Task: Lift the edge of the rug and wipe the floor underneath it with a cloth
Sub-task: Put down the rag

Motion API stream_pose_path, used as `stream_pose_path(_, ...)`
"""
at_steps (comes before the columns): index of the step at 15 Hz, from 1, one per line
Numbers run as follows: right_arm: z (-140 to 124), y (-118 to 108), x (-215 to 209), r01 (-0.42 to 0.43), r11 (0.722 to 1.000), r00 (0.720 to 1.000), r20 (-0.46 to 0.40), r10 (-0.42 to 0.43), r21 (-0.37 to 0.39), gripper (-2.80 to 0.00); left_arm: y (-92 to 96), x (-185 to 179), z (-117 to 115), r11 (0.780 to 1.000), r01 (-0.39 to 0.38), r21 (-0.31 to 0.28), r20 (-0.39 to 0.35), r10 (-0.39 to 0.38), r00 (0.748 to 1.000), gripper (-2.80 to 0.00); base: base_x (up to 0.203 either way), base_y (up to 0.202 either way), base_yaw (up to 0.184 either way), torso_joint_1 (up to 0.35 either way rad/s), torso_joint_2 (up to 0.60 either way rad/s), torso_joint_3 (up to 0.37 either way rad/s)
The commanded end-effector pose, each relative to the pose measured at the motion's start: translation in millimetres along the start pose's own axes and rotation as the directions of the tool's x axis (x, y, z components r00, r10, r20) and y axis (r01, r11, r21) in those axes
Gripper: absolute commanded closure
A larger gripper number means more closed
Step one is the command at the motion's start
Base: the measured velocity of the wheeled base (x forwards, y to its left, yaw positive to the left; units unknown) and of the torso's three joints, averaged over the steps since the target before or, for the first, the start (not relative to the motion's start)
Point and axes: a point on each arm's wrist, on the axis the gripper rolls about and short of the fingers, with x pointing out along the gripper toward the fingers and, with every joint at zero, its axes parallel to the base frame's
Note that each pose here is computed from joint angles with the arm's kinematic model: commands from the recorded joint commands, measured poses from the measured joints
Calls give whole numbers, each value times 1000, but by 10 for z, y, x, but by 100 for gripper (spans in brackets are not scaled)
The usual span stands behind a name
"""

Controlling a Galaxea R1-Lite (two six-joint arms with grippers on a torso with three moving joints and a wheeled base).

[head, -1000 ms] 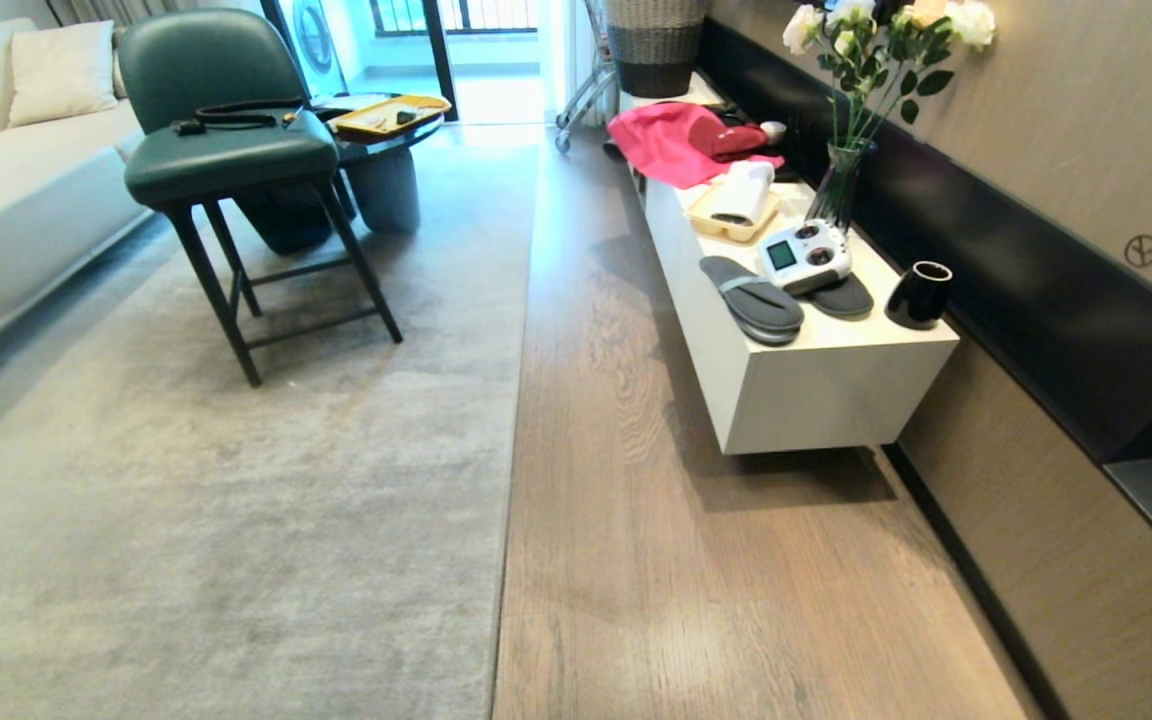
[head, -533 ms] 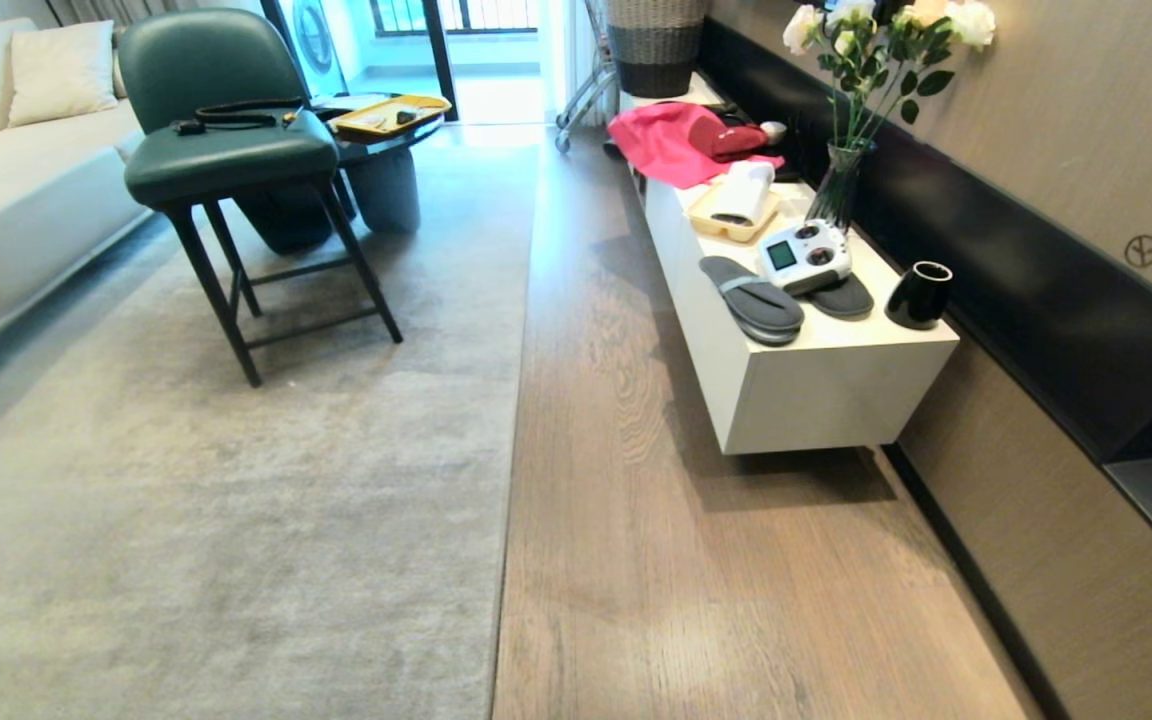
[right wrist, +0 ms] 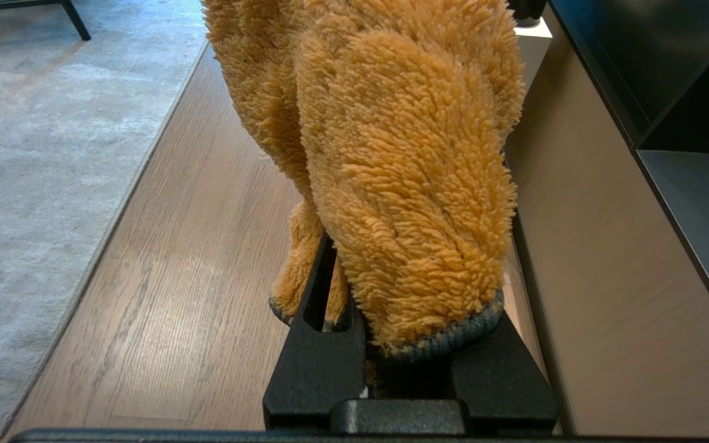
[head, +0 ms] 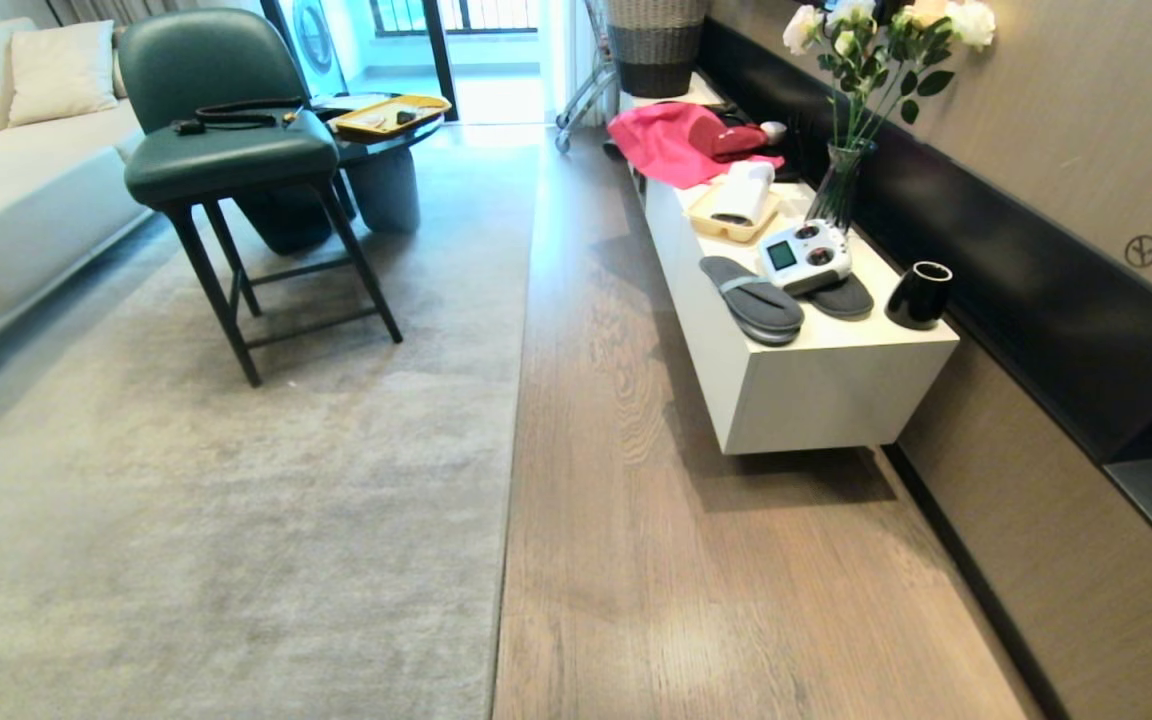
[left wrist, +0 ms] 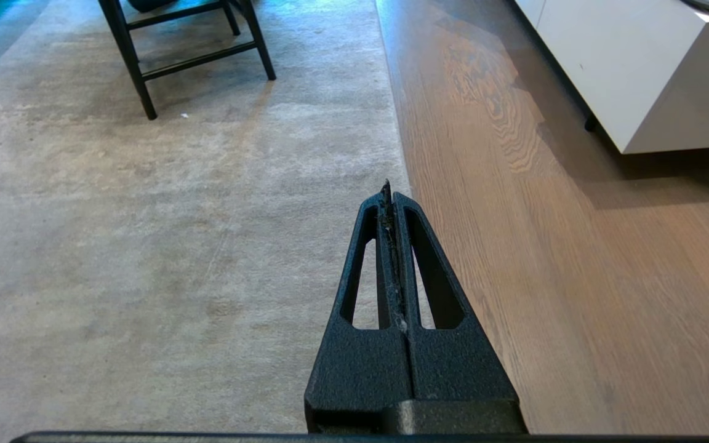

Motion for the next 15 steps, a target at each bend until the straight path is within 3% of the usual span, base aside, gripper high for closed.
stream_pose_path(1,0,0,1,-3,1000,1000,-1,3,-1,0,0,0,1,1000,-1,0,1,1,1000,0,0,0,0,0,0,0)
stream_pose_path(10,2,0,1,-1,1000,1000,0,1,-1,0,0,0,-1,1000,0,0,0,0,1000,0,0,0,0,1,0,-7)
stream_pose_path(15,1,0,1,-2,1000,1000,-1,2,0,0,0,0,-1,1000,-1,-16,0,1,1000,0,0,0,0,2,3,-163)
